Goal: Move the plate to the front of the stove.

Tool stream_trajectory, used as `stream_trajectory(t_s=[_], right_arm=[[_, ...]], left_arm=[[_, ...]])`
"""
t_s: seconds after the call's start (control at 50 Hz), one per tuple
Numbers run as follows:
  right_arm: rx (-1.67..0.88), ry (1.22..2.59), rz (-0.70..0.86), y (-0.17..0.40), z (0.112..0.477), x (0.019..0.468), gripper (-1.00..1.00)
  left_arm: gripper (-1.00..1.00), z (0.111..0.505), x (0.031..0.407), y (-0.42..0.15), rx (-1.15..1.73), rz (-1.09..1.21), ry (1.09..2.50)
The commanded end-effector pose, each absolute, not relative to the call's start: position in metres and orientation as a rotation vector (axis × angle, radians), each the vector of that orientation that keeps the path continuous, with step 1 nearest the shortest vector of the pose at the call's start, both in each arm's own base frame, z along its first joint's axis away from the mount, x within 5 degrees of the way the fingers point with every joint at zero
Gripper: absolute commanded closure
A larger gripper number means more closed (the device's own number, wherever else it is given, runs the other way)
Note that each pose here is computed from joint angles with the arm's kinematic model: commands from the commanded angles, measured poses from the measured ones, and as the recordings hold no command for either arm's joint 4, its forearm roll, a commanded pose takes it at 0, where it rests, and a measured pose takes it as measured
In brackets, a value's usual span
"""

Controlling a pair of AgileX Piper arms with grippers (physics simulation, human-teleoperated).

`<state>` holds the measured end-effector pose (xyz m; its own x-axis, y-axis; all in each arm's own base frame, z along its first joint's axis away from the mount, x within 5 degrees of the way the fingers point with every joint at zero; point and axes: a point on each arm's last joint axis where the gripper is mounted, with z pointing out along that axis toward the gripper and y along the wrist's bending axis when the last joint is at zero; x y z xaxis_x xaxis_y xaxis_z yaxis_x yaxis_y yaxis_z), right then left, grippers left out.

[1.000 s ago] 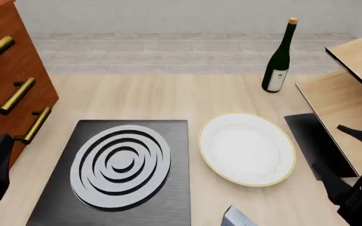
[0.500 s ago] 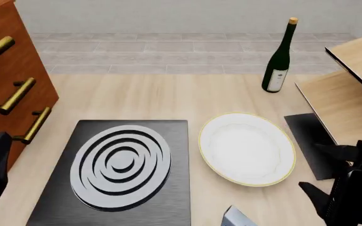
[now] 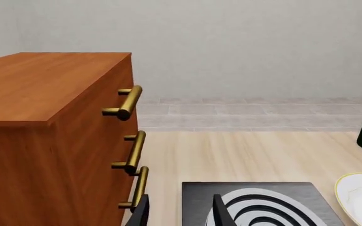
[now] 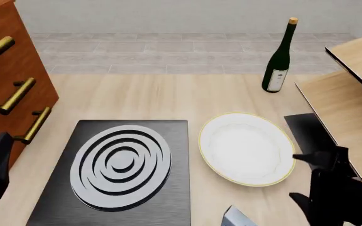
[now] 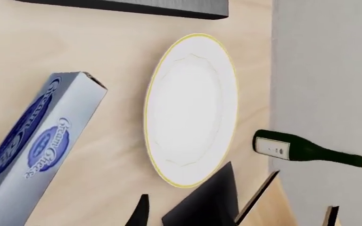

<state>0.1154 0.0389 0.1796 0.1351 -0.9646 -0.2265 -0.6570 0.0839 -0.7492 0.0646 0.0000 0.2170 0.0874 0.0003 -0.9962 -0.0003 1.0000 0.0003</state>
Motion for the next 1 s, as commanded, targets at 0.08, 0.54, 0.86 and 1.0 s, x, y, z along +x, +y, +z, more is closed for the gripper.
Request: stream_trajectory(t_s=[0.08,0.54,0.86,1.0], right_arm=[[-1.7,1.629,-0.496,0.04,0.168,0.121,-1.0],[-1.733,1.641,-0.514,0.042,0.151,0.142,-1.0],[-1.758,1.643,-0.511,0.046,0.141,0.155,-1.0],[-1.754,1.652,-0.511,0.046,0.139,0.159,-1.0]], left_arm=[[-1.0,0.216,0.065,0.0,-0.001,0.0,1.485],[-1.0,0.218,0.065,0.0,0.0,0.001,1.484],[-1.0,0.218,0.065,0.0,0.0,0.001,1.484],[-1.0,0.218,0.065,0.0,0.0,0.001,1.484]])
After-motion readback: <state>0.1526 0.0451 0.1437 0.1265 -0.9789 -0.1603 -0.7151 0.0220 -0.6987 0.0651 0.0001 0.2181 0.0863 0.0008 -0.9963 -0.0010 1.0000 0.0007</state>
